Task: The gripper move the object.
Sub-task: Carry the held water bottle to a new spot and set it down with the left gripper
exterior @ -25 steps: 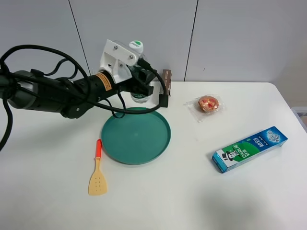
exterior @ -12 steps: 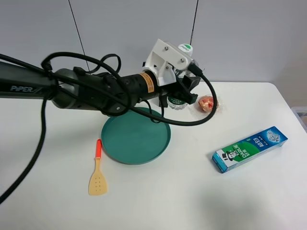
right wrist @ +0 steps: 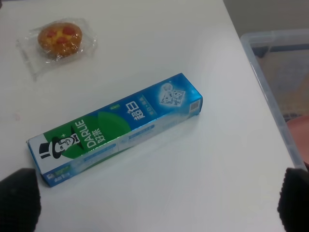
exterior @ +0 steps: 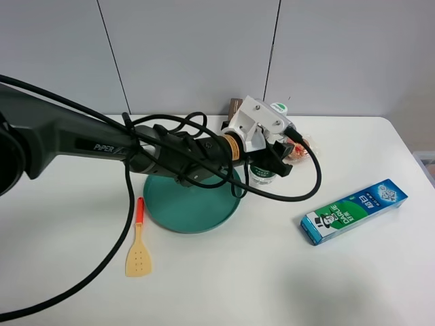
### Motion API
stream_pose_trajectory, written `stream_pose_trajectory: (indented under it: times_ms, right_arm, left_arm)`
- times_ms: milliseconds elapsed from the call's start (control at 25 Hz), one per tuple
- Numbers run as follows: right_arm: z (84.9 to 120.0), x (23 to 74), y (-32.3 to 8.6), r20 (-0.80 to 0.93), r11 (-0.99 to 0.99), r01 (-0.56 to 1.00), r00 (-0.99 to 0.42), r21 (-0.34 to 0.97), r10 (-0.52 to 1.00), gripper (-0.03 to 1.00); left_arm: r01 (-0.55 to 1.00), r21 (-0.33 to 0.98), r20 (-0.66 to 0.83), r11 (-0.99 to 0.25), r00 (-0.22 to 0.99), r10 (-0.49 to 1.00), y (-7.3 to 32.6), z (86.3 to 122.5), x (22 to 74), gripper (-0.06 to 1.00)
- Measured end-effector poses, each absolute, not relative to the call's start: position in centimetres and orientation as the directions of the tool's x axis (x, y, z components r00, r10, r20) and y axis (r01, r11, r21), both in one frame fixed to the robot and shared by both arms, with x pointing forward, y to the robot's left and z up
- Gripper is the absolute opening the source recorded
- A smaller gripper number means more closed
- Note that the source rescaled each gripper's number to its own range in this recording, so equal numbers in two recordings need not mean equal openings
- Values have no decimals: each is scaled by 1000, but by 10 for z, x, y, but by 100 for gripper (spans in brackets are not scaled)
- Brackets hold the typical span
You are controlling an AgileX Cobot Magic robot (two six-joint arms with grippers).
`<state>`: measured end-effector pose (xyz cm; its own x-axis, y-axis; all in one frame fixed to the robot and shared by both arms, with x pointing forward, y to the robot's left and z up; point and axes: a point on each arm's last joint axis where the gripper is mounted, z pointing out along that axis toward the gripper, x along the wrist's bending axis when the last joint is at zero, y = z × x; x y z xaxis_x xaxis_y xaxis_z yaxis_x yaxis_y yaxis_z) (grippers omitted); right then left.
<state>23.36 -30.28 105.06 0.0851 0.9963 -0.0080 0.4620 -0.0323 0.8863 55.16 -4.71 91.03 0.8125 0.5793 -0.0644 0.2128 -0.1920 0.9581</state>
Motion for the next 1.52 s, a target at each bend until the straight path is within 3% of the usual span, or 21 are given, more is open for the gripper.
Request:
stream_pose_trajectory:
  times_ms: [280,640,1360,1480,1520]
  right_arm:
    - [1051,234,-303,-8,-32,462,85,886,996,100]
    - [1051,234,-303,-8,-32,462,85,886,996,100]
    - [1051,234,-303,-8,-32,462,85,886,996,100]
    - [1051,234,-303,-8,-32,462,85,886,996,100]
    - [1051,234,-303,-8,-32,462,85,886,996,100]
  left_arm:
    - [211,962,-80,-171,822,564,-50,887,552,6]
    - [180,976,-87,-119,833,546,-52,886,551,6]
    - [212,966,-97,-149,829,550,-51,863,551,6]
    - [205,972,-111,-115,831,545,-53,868,551,69]
    - [207,973,-117,-106,830,545,-53,870,551,83]
